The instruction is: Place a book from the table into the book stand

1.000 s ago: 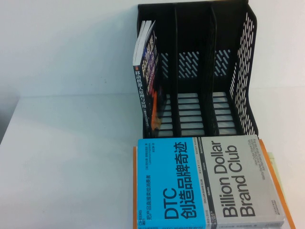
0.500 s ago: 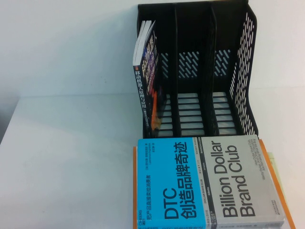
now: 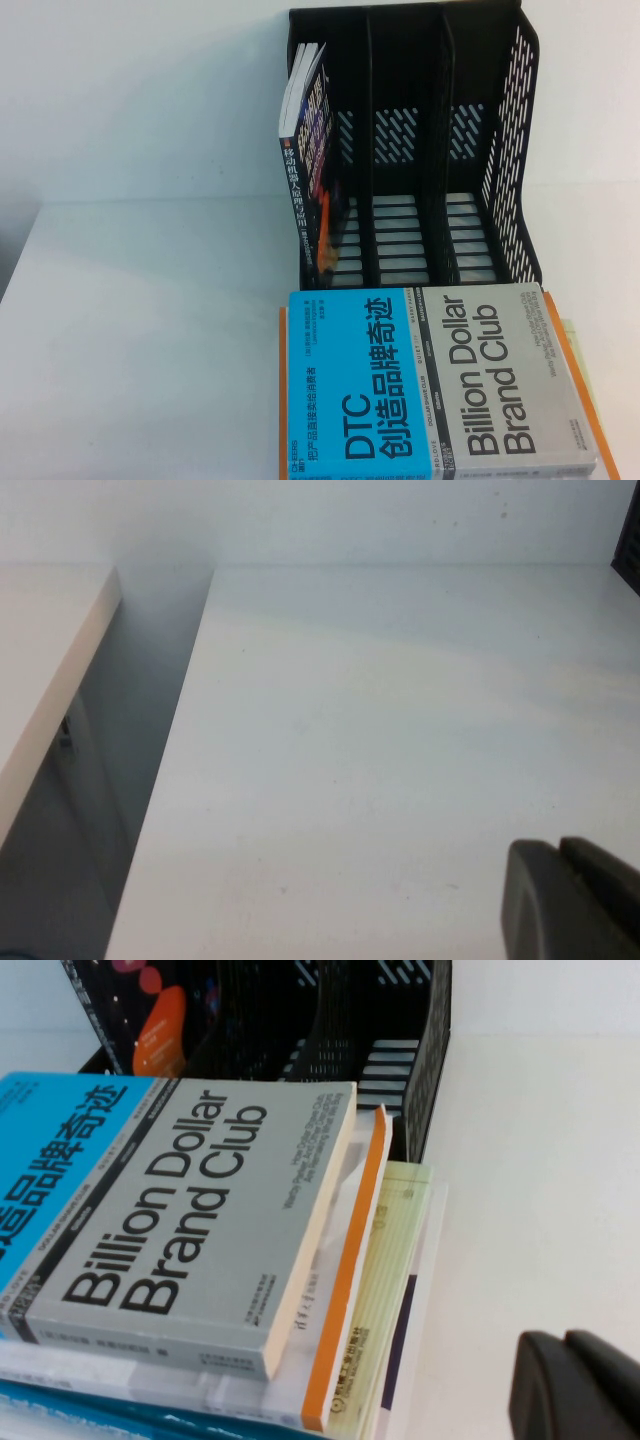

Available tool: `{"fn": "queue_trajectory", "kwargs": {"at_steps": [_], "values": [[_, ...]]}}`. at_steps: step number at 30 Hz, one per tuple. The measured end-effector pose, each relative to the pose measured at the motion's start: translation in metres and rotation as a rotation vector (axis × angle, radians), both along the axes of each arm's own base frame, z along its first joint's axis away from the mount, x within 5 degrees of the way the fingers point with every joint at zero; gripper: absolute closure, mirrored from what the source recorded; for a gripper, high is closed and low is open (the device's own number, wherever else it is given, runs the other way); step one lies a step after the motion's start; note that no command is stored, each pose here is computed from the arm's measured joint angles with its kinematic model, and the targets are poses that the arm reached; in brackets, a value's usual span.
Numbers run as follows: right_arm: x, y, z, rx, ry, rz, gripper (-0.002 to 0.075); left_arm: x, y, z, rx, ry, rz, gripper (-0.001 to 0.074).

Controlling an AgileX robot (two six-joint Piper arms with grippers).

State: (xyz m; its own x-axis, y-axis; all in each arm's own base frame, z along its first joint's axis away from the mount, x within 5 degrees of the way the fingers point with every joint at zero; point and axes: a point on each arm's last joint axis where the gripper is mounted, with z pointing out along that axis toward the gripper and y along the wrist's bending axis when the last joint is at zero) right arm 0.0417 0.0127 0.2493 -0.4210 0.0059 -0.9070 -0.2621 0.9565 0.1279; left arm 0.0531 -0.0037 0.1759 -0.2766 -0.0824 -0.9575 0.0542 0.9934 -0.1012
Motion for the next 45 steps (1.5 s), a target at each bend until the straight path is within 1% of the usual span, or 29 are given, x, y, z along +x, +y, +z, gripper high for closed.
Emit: {"fn": "queue_trajectory", "kwargs": {"at_steps": [11,13,16,21,24,27,29,31,37,45], "values": [[0.0,0.0,0.0,0.0,0.0,0.0,0.0728,0.0,0.0,0.0,0.0,0.001,0.0,0.0737],[0.0,-0.002,0.0,-0.022,-0.021,-0.007,0.0728,0.0,0.0,0.0,0.0,0.001,0.0,0.0737],[0.0,-0.009,-0.002,-0.091,-0.108,-0.067,0.0728,0.0,0.0,0.0,0.0,0.001,0.0,0.0737],[0.002,-0.013,-0.025,-0.079,-0.221,-0.198,0.0728,0.0,0.0,0.0,0.0,0.001,0.0,0.0737],[0.008,-0.014,-0.048,-0.074,-0.203,-0.269,0.0728,0.0,0.0,0.0,0.0,0.001,0.0,0.0737],[0.01,-0.016,-0.071,-0.058,-0.141,-0.321,0.0728,0.0,0.0,0.0,0.0,0.001,0.0,0.0737],[0.01,-0.016,-0.078,-0.04,-0.108,-0.337,0.0728,0.0,0.0,0.0,0.0,0.001,0.0,0.0737],[0.01,-0.016,-0.08,-0.034,-0.091,-0.34,0.0728,0.0,0.0,0.0,0.0,0.001,0.0,0.0737],[0.01,-0.015,-0.079,-0.076,-0.094,-0.313,0.0728,0.0,0.0,0.0,0.0,0.001,0.0,0.0737],[0.01,-0.014,-0.079,-0.068,-0.093,-0.305,0.0728,0.0,0.0,0.0,0.0,0.002,0.0,0.0737]]}}
